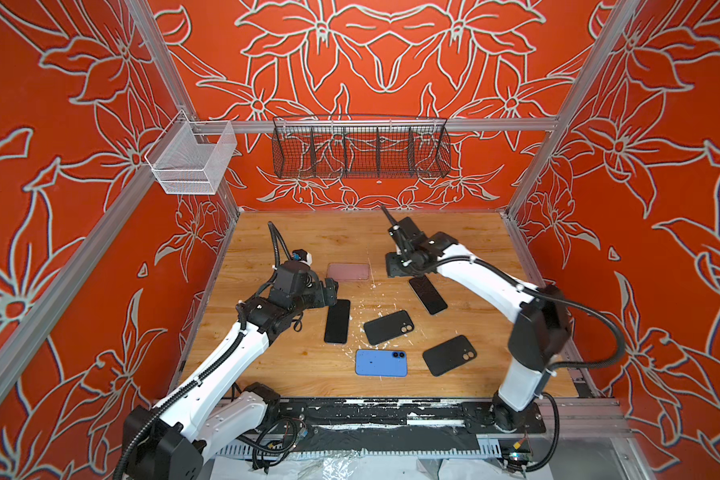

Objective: Put the phone into the phone case

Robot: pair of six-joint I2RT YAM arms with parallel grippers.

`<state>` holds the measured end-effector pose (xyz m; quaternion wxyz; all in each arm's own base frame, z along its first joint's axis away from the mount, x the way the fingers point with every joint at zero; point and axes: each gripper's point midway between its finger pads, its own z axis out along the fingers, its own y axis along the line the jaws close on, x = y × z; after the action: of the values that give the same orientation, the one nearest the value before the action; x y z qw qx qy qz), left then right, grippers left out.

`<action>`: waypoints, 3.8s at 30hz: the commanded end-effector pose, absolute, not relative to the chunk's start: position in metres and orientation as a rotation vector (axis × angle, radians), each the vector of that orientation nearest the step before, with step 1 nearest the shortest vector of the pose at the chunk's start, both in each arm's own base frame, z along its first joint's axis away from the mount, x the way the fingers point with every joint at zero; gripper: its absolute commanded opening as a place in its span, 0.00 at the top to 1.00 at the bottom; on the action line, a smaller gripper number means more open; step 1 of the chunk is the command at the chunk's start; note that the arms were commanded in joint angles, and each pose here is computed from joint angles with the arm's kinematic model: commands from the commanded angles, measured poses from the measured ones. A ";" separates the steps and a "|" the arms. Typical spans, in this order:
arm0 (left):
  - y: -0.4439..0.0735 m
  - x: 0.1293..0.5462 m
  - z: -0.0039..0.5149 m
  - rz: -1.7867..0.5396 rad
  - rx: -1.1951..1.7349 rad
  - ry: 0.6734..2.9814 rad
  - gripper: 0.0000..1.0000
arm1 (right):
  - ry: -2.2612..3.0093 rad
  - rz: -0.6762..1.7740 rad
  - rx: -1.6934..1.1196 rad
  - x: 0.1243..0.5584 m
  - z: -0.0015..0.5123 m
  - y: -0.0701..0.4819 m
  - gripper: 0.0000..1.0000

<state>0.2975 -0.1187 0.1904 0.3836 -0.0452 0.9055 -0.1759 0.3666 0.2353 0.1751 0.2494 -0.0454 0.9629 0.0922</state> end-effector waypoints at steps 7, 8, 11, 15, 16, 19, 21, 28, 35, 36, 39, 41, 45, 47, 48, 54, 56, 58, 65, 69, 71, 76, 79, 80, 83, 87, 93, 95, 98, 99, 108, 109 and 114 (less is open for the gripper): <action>-0.206 0.278 0.175 -0.648 0.144 2.453 0.03 | 2.693 0.302 0.004 0.310 0.146 0.148 0.22; -0.213 0.278 0.171 -0.667 0.146 2.473 0.03 | 2.691 0.322 0.036 0.308 0.144 0.143 0.21; -0.229 0.276 0.162 -0.708 0.139 2.507 0.03 | 2.695 0.369 0.096 0.307 0.137 0.135 0.20; -0.241 0.275 0.152 -0.772 0.089 2.529 0.03 | 2.728 0.403 0.148 0.305 0.126 0.126 0.20; -0.243 0.274 0.149 -0.787 0.077 2.535 0.03 | 2.735 0.405 0.161 0.305 0.125 0.123 0.20; -0.246 0.272 0.142 -0.807 0.060 2.557 0.03 | 2.747 0.428 0.200 0.305 0.120 0.116 0.20; -0.246 0.271 0.136 -0.800 0.056 2.575 0.03 | 2.754 0.454 0.224 0.304 0.117 0.114 0.20; -0.253 0.267 0.117 -0.817 0.058 2.639 0.03 | 2.784 0.468 0.279 0.302 0.102 0.108 0.17; -0.250 0.268 0.109 -0.773 0.038 2.664 0.03 | 2.838 0.491 0.251 0.302 0.088 0.113 0.16; -0.248 0.268 0.109 -0.766 0.036 2.663 0.03 | 2.850 0.485 0.246 0.301 0.086 0.113 0.15; -0.245 0.269 0.110 -0.748 0.029 2.655 0.03 | 2.866 0.465 0.239 0.303 0.079 0.111 0.15; -0.244 0.269 0.110 -0.744 0.025 2.650 0.03 | 2.874 0.441 0.240 0.306 0.074 0.109 0.14; -0.243 0.270 0.113 -0.735 0.022 2.644 0.03 | 2.889 0.406 0.248 0.315 0.065 0.106 0.14; -0.243 0.271 0.114 -0.733 0.020 2.639 0.03 | 2.895 0.386 0.254 0.319 0.060 0.105 0.14; -0.242 0.271 0.114 -0.729 0.020 2.638 0.03 | 2.896 0.374 0.258 0.320 0.058 0.104 0.14; -0.244 0.273 0.114 -0.736 0.011 2.635 0.03 | 2.926 0.314 0.257 0.323 0.044 0.098 0.14; -0.244 0.274 0.114 -0.734 0.015 2.634 0.03 | 2.930 0.308 0.252 0.324 0.041 0.098 0.14; -0.244 0.275 0.114 -0.730 0.015 2.633 0.03 | 2.930 0.307 0.250 0.326 0.039 0.098 0.14; -0.245 0.275 0.111 -0.729 0.005 2.641 0.03 | 2.956 0.365 0.217 0.327 0.033 0.107 0.14; -0.244 0.275 0.110 -0.728 -0.005 2.639 0.03 | 2.979 0.412 0.212 0.325 0.026 0.113 0.15; -0.244 0.274 0.110 -0.732 -0.009 2.640 0.03 | 2.985 0.435 0.218 0.325 0.024 0.116 0.15; -0.243 0.274 0.110 -0.732 -0.018 2.638 0.03 | 2.989 0.488 0.222 0.322 0.021 0.124 0.15; -0.242 0.274 0.111 -0.727 -0.022 2.633 0.03 | 2.995 0.508 0.230 0.320 0.019 0.129 0.15; -0.241 0.274 0.112 -0.728 -0.024 2.631 0.03 | 2.996 0.521 0.236 0.319 0.018 0.131 0.15; -0.241 0.274 0.112 -0.725 -0.031 2.628 0.03 | 2.988 0.567 0.247 0.318 0.018 0.140 0.15; -0.240 0.273 0.112 -0.730 -0.039 2.625 0.03 | 2.988 0.574 0.226 0.317 0.020 0.152 0.15; -0.235 0.273 0.113 -0.717 -0.055 2.612 0.03 | 2.994 0.606 0.183 0.317 0.019 0.176 0.15; -0.234 0.273 0.114 -0.712 -0.061 2.605 0.03 | 2.995 0.628 0.169 0.317 0.018 0.187 0.15; -0.231 0.272 0.116 -0.704 -0.068 2.595 0.03 | 2.994 0.663 0.134 0.319 0.017 0.208 0.15; -0.230 0.272 0.116 -0.700 -0.072 2.595 0.03 | 2.994 0.669 0.123 0.320 0.016 0.214 0.15; -0.217 0.270 0.121 -0.662 -0.131 2.569 0.03 | 2.956 0.804 0.026 0.338 0.016 0.289 0.15; -0.216 0.270 0.121 -0.660 -0.139 2.563 0.03 | 2.951 0.826 0.019 0.340 0.017 0.296 0.15; -0.211 0.271 0.127 -0.661 -0.156 2.532 0.03 | 2.907 0.870 -0.023 0.354 0.041 0.307 0.15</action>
<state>0.2697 -0.2161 0.1221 0.2456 -0.0440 0.9362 -0.2475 0.3619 0.3087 0.0482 0.0837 -0.0188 0.9521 0.2934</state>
